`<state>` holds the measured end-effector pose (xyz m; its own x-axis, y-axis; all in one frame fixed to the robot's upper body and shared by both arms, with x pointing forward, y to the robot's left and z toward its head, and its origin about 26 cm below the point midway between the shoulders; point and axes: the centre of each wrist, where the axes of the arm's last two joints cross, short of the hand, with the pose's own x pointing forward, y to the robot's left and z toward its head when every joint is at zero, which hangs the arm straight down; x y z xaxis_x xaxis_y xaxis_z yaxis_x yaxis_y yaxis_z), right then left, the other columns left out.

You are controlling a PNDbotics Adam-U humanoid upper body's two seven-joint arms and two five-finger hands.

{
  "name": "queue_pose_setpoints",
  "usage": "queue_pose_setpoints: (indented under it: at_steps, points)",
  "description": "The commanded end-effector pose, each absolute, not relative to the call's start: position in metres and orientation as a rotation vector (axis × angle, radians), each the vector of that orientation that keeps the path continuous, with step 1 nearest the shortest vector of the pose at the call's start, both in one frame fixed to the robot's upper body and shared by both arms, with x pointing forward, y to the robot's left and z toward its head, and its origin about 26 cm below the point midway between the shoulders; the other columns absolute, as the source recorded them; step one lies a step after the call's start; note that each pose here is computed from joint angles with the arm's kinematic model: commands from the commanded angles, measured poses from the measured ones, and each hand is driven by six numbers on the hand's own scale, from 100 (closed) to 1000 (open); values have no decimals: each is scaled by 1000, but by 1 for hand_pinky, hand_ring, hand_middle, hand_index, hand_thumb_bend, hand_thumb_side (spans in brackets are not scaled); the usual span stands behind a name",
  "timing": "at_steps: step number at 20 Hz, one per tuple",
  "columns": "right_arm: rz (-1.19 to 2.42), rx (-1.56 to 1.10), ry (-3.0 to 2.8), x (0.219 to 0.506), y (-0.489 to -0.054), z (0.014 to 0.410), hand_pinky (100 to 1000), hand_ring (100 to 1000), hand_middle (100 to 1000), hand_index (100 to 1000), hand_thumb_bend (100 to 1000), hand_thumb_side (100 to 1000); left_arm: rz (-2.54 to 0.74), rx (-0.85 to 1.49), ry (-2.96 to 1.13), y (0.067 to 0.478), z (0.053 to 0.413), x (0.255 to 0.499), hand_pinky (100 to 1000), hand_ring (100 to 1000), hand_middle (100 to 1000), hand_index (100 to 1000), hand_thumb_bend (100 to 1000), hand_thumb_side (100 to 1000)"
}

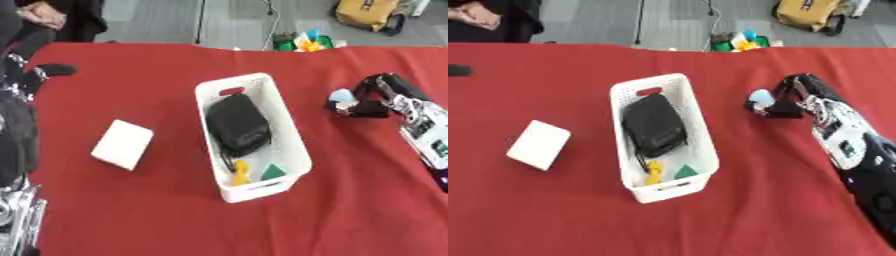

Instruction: Pick up objects on the table and place them in the box.

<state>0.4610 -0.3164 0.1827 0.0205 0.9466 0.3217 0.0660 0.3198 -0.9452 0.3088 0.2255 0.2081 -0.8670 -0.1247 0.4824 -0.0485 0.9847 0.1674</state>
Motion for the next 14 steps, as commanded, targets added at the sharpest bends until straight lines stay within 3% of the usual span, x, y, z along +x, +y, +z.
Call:
queue_pose_setpoints:
  at_steps: [1, 14]
  points:
    - [920, -1045, -1365, 462, -317, 188, 880, 832, 518, 682, 689, 607, -205, 120, -2637, 225, 214, 307, 658, 867, 1000, 917, 100, 1000]
    - [918, -1048, -1371, 461, -315, 188, 875, 816, 487, 646, 636, 610, -201, 118, -2636, 225, 214, 307, 659, 868, 1000, 920, 100, 1000]
